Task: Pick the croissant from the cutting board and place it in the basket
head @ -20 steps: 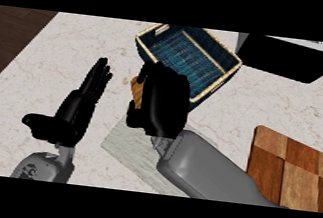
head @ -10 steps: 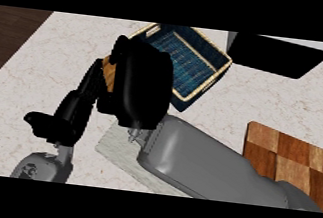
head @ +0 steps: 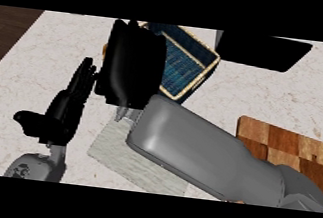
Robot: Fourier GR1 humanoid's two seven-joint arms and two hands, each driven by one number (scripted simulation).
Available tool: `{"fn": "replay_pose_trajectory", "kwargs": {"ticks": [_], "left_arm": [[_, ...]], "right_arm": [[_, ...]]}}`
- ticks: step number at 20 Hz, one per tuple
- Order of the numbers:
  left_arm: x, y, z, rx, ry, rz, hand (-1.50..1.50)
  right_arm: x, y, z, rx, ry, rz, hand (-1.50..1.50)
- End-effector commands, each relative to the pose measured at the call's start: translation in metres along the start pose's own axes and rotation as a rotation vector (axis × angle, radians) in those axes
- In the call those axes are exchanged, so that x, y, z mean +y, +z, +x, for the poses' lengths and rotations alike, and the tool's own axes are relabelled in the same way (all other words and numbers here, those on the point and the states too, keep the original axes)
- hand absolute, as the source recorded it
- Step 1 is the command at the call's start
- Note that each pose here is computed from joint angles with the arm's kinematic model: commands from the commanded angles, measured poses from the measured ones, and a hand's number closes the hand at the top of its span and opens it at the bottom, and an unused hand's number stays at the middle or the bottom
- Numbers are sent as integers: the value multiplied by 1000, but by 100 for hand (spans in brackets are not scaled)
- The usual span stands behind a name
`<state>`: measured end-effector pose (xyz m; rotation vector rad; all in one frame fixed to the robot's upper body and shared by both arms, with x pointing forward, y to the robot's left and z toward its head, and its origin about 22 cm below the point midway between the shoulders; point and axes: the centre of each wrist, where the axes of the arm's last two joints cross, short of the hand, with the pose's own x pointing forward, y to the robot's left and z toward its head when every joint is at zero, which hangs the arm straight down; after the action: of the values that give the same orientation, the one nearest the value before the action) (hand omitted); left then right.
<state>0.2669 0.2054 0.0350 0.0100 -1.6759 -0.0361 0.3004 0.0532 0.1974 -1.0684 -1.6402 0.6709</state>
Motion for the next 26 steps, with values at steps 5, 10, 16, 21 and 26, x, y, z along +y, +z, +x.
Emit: {"fn": "replay_pose_trajectory", "kwargs": {"ticks": [5,10,16,21,26], "left_arm": [[21,9,-12,11,-3,39,0],[8,16,-12,6,8,43,0],[21,16,-8,2,3,65,0],[13,19,0,0,4,68,0],[17,20,-3,3,7,70,0]], "right_arm": [[1,-8,12,255,-37,-18,150],[10,-17,4,272,-25,-50,150],[20,-18,-6,297,19,-4,150],[34,-20,-16,291,96,34,150],[59,-16,-43,298,58,43,150]]}}
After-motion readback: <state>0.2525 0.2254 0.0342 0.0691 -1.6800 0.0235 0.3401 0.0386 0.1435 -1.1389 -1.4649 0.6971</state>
